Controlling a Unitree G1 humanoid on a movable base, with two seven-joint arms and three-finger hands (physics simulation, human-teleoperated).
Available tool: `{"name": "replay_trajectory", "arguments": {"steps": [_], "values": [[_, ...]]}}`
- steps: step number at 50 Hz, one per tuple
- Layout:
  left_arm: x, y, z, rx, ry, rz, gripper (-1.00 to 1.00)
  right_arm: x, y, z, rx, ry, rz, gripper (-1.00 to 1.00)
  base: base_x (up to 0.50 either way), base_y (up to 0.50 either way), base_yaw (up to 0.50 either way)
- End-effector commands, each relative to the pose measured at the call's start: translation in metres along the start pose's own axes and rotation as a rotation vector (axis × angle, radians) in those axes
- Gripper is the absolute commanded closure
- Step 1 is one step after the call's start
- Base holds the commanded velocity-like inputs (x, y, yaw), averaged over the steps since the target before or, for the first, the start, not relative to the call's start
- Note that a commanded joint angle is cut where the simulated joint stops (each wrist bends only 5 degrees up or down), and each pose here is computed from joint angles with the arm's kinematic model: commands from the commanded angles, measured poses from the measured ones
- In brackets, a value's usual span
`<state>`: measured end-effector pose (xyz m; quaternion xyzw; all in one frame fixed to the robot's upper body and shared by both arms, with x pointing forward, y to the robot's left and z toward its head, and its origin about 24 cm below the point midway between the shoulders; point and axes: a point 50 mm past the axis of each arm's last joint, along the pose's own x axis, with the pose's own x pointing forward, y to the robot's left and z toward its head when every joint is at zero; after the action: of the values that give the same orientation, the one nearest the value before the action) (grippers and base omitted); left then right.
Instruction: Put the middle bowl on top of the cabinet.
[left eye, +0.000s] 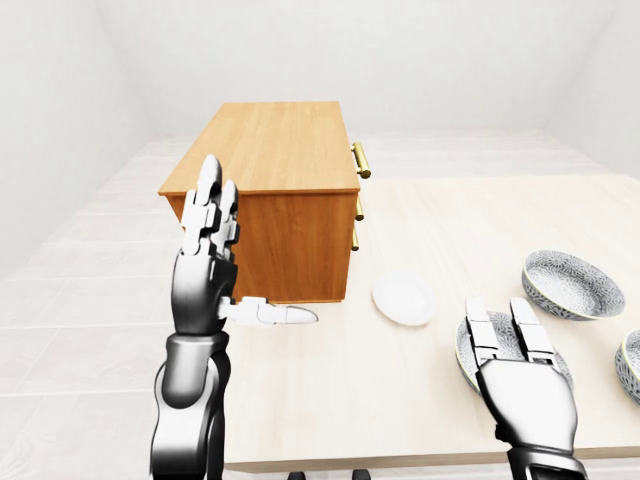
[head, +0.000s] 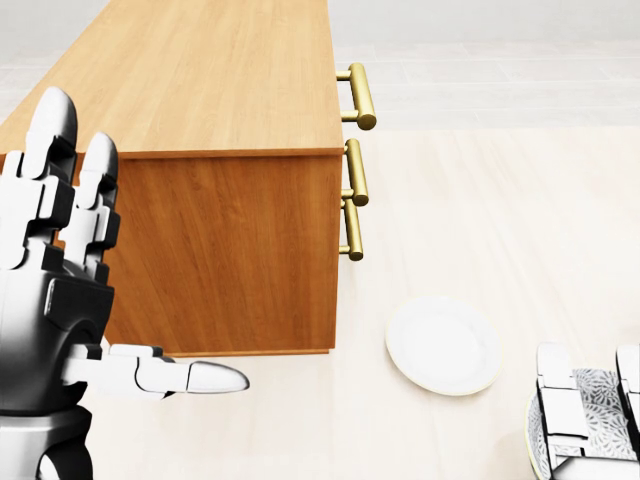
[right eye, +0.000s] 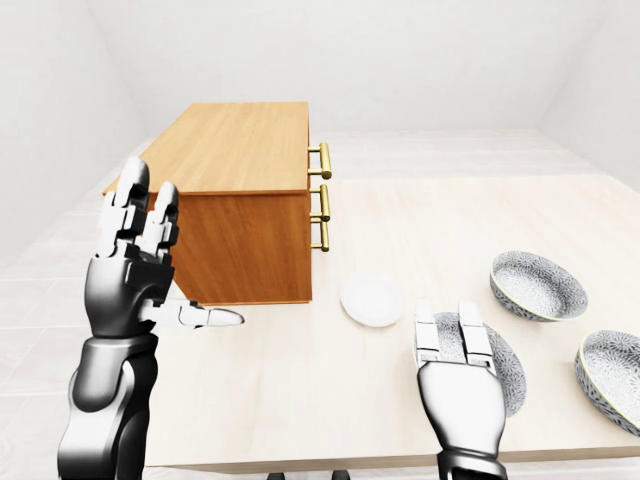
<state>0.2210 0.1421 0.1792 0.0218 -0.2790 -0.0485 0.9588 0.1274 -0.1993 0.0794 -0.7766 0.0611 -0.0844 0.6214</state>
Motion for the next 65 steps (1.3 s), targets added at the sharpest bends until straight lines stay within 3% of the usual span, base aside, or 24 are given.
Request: {"name": "replay_trajectory", "arguments": {"steps": [1, 22, 32, 45, 65], "values": [[0.000, 0.000, 0.001, 0.001, -0.007, -0.001, -1.00, 0.001, 0.001, 0.000, 0.007, -0.001, 0.034, -1.00, 0.00, 0.00, 0.00], [0.000, 0.000, 0.002, 0.001, -0.008, 0.000, -1.00, 0.002, 0.002, 0.001, -0.024, -0.010, 0.051, -1.00, 0.00, 0.00, 0.00], [-0.011, -0.004, -0.011, 0.063, 0.075, -0.028, -1.00, -0.007, 0.037, 0.008, -0.009, -0.051, 0.053, -1.00, 0.00, 0.00, 0.00], [-0.014, -0.002, -0.010, 0.067, 0.079, -0.018, -1.00, -0.010, 0.046, 0.010, 0.004, -0.083, 0.062, -1.00, 0.00, 0.00, 0.00], [-0.016, -0.004, -0.010, 0.064, 0.086, -0.027, -1.00, -0.011, 0.059, -0.007, 0.007, -0.002, 0.084, -1.00, 0.00, 0.00, 0.00]]}}
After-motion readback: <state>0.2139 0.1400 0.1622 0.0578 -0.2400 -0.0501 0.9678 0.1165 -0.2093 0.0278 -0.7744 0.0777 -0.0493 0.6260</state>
